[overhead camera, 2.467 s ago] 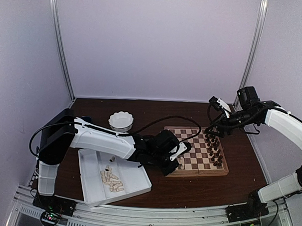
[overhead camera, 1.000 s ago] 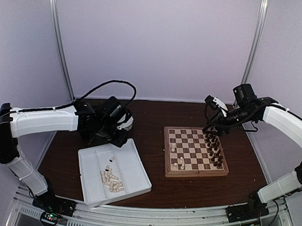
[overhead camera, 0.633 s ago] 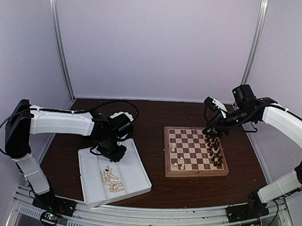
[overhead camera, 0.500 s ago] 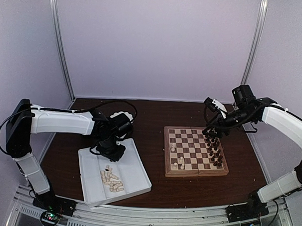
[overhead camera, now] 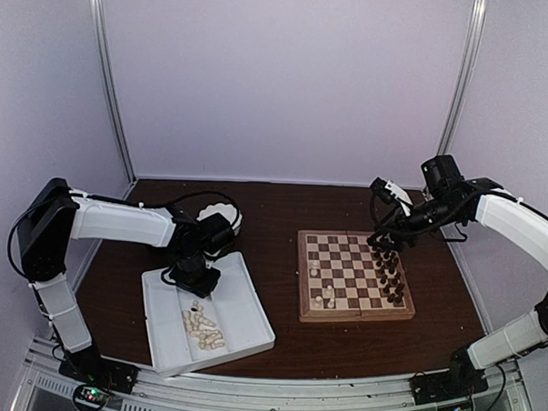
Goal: Set up the chess pieces on the board
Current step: Pick up the pawn from the storage box.
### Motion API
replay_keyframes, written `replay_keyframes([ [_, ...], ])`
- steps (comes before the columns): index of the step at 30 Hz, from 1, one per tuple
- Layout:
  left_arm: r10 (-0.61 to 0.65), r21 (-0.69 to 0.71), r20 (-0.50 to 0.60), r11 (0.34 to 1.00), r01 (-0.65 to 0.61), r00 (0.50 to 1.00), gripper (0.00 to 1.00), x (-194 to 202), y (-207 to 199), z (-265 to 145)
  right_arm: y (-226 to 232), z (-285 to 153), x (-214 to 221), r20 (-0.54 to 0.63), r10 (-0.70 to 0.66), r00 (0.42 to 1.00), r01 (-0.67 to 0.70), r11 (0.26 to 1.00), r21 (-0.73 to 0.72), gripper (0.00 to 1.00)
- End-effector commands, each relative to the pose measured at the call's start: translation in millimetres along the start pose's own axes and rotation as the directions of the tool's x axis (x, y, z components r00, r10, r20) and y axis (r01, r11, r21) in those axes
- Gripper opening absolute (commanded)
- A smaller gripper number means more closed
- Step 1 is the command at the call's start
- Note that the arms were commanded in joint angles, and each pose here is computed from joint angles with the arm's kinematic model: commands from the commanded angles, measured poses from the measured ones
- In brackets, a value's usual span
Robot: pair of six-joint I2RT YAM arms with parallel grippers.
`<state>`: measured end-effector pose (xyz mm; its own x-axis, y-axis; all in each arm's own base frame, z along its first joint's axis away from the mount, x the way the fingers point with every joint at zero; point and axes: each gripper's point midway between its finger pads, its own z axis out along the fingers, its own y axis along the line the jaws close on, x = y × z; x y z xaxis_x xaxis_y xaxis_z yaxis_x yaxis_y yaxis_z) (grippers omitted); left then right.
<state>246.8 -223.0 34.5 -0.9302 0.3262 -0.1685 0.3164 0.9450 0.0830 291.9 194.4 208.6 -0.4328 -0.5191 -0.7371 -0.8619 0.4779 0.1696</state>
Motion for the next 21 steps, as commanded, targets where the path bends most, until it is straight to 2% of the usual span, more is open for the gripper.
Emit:
replay_keyframes([
  [1, -0.007, 0.027, 0.020, 1.000, 0.007, 1.000, 0.29, -9, -2, 14, 5, -2, -1, 0.006, -0.010, 1.000, 0.010, 1.000, -0.009, 0.64],
  [11, 0.009, 0.043, 0.051, 0.999, -0.011, 0.999, 0.27, -12, -5, 31, 5, 0, 1, 0.003, -0.004, 1.000, 0.004, 1.000, -0.015, 0.64],
  [17, 0.021, 0.042, 0.071, 0.999, -0.024, 0.997, 0.17, -13, -4, 34, 5, 1, 1, 0.000, -0.002, 1.000, 0.002, 1.000, -0.018, 0.63],
  [21, 0.011, 0.031, 0.106, 0.999, -0.015, 0.994, 0.15, -12, 4, 21, 5, 1, 1, 0.000, -0.003, 1.000, 0.003, 1.000, -0.015, 0.63],
])
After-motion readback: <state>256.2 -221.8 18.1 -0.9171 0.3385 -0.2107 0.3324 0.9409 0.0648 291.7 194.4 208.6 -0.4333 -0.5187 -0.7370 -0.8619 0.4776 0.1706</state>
